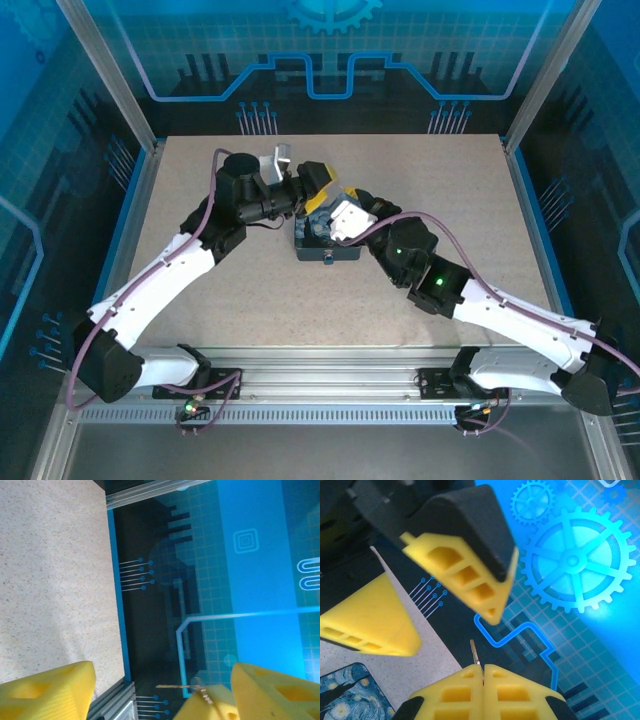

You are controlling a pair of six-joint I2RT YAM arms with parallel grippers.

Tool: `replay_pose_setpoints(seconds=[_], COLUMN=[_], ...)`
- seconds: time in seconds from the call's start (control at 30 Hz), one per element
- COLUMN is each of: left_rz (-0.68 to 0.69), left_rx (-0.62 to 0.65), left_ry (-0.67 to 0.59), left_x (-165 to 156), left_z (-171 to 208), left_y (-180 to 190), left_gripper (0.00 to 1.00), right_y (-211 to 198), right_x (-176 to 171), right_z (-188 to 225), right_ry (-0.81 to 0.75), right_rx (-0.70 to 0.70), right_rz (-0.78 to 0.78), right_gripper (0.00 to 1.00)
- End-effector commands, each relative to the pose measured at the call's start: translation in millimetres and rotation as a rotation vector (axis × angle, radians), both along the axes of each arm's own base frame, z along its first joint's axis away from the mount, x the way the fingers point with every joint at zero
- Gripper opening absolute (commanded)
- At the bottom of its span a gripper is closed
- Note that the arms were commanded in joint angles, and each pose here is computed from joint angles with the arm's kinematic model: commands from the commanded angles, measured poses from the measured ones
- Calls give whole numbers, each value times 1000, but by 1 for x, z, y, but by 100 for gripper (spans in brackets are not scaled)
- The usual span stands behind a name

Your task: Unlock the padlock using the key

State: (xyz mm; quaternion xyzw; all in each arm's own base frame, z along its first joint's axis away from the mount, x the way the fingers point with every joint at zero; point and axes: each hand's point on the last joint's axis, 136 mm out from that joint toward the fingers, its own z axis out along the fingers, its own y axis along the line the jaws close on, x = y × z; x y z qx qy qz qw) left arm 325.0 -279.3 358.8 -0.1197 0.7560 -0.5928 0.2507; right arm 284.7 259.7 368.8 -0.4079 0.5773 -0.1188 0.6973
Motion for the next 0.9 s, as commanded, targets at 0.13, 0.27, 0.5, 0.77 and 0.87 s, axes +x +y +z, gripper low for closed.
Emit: replay_pose_setpoints(seconds=[0.13,0.27,0.5,0.77,0.87], left_rz=[-44,-51,-58,-60,-59], left_rx=[-49,-49,-48,-44,-38], left_ry=[-24,-18,-10,-18,-21], left_x=[-3,-3,-3,-4,-4], left_z=[19,18,14,14,14], left_y=[-12,-14,-15,-15,-14], left_gripper=[59,48,26,0,0], right_y=[8,9,10,10,9], right_x=[1,2,2,1,1], right_z=[-4,-5,-7,-9,-9], right_ry=[-3,-2,3,8,15], right_rx=[6,9,5,5,12], right_rz=[-2,-4,-2,-3,-4], right_gripper=[0,0,0,0,0])
